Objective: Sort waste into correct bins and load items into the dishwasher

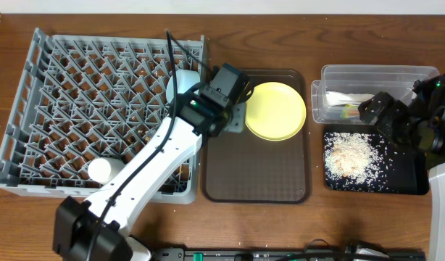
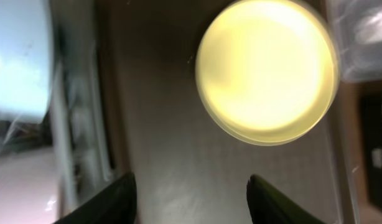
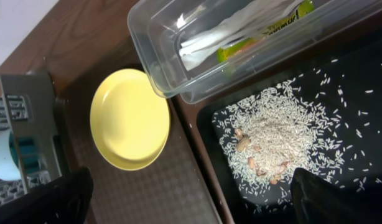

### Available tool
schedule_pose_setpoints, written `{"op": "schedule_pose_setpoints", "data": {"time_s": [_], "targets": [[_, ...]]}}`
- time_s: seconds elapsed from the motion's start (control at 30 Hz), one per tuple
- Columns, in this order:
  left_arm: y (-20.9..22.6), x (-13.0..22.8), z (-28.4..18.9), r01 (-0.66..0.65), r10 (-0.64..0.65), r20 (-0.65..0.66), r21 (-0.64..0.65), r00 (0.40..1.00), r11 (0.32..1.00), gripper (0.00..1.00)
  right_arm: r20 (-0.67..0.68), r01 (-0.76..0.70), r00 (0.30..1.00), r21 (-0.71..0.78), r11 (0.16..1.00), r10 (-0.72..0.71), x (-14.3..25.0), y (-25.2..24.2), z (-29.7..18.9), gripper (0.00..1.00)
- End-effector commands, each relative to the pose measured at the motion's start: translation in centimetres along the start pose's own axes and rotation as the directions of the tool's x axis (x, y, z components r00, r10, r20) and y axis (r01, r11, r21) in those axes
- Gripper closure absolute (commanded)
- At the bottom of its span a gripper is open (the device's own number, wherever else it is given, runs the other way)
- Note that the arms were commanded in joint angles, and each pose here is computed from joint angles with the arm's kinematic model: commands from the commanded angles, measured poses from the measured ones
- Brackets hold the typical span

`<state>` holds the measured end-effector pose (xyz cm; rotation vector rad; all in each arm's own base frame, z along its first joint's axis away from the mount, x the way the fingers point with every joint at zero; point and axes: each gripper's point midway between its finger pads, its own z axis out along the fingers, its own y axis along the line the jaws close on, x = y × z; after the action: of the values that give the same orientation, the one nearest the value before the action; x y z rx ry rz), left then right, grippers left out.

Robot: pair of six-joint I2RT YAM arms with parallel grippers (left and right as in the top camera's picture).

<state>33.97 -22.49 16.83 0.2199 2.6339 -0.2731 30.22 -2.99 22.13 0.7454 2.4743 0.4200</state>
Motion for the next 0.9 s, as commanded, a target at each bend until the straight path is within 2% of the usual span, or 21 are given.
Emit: {"op": "schedule_pose_setpoints", "data": {"time_s": [0.0,0.33,0.63,0.7,0.87], "targets": [[-1.1,-0.7,2.5,-0.053,0.054,-0.003,0.037,0.999,0.998,0.43,0.005,-0.003,1.000,-0.004,1.000,0.003,-0.2,-0.1,-0.2,0.01],[-1.3,1.4,12.4,-0.053,0.055,-0.102,0.022,0.993,0.998,0.43,0.005,-0.003,1.000,-0.004,1.000,0.003,-0.2,-0.1,-0.2,0.01],[-1.0,2.3,13.9,-0.058,0.058,-0.134,0.005,0.989,0.998,0.43,0.005,-0.003,1.000,-0.004,1.000,0.003,-0.2,-0.1,-0.2,0.01],[-1.0,2.4,13.8,-0.057,0.058,-0.137,0.011,0.989,0.998,0.47,0.007,-0.002,1.000,-0.001,1.000,0.002,-0.3,-0.1,-0.2,0.01],[-1.3,2.6,13.2,-0.052,0.056,-0.155,0.032,0.986,0.998,0.48,0.022,-0.003,1.000,0.030,1.000,0.002,-0.5,-0.7,-0.2,0.01]]}}
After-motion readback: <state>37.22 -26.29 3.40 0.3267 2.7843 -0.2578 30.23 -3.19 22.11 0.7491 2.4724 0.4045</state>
